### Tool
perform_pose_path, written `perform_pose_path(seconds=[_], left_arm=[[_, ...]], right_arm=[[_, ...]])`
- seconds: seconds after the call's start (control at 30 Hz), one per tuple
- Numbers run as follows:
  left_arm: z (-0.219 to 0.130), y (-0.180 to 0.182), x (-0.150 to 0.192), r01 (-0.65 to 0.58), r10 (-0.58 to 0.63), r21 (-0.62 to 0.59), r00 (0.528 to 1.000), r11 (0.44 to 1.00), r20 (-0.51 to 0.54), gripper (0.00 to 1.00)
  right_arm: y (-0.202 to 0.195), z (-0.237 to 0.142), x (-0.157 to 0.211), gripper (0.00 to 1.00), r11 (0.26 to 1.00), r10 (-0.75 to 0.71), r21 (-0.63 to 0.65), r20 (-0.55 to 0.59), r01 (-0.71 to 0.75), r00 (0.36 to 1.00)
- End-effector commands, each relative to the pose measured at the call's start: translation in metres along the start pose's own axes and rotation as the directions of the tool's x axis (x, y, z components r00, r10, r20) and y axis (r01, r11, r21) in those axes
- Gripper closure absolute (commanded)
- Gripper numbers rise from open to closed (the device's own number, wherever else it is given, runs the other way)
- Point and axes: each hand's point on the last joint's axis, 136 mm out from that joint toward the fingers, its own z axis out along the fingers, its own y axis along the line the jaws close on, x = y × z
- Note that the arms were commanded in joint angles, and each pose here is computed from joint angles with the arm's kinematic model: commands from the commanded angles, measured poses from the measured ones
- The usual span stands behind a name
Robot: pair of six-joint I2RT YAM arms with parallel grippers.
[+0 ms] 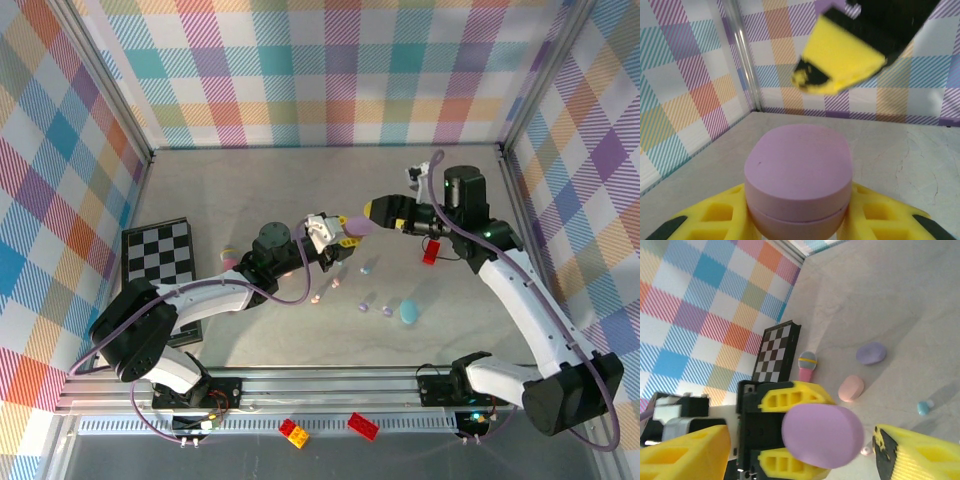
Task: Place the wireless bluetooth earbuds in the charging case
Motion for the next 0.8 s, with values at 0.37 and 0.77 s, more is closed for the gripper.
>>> perform_pose_path(seconds=[0.37, 0.77], left_arm=[[-0.005, -0.003, -0.045, 0.028, -0.033, 0.036, 0.989, 0.999, 0.147, 0.65], [-0.004, -0.005, -0.047, 0.059, -0.068, 0.058, 0.983, 0.997, 0.169, 0.65]], right_arm=[[0.023, 0.017, 0.020, 0.33, 0.889, 0.247, -0.347, -0.190, -0.300, 0.950], [0.017, 0.023, 0.016, 0.58, 0.880, 0.259, -0.361, -0.182, -0.309, 0.949]])
